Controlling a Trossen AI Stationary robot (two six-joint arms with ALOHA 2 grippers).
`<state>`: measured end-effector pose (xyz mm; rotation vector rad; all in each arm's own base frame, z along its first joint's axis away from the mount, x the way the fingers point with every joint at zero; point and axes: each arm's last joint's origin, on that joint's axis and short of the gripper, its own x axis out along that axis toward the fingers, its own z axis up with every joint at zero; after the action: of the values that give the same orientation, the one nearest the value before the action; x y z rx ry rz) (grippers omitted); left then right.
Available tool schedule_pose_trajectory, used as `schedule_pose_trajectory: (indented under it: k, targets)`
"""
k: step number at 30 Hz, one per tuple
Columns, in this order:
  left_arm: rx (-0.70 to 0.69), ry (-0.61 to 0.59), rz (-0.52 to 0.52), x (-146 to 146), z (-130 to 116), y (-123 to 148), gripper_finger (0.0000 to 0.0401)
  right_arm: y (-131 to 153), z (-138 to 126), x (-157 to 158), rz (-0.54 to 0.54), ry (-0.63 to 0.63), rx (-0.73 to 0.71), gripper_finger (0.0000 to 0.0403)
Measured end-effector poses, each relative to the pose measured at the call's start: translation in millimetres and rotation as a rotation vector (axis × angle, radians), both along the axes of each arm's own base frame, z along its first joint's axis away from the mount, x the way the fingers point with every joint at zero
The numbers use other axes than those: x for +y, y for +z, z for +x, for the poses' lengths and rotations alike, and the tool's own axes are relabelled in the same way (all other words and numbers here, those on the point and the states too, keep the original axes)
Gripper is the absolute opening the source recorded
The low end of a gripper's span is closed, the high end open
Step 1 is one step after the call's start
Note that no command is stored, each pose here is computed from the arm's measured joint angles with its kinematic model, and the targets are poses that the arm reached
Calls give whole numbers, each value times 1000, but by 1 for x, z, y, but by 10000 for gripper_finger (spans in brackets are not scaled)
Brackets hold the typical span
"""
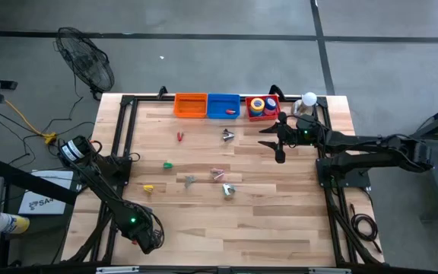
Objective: Pick and place Stapler, Stapler remover, tape
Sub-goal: Put the red stapler into the blue bin
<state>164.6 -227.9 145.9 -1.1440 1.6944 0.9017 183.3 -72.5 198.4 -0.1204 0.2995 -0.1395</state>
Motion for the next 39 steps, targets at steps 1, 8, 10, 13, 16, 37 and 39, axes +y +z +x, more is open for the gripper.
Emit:
schedule_pose_trajectory:
  k: [1,8,10,13,16,37,39]
  targets:
    - [-1,0,-1,0,0,0,111,0,0,0,0,0,0,181]
    - [-14,-5,0,0,1,0,84,-1,0,0,4,0,10,181]
    - [-29,-12,3,0,1,0,78,-1,0,0,6,0,13,181]
    - [-78,-36,7,-1,3,1,71,-2,0,0,11,-1,16,181]
    - [-135,-55,33,-1,4,1,69,-2,-1,0,15,-3,16,181]
    - [-518,-198,567,83,46,36,65,-1,0,0,51,-14,8,181]
    - [-534,-235,613,101,55,42,65,-2,0,0,63,-18,6,181]
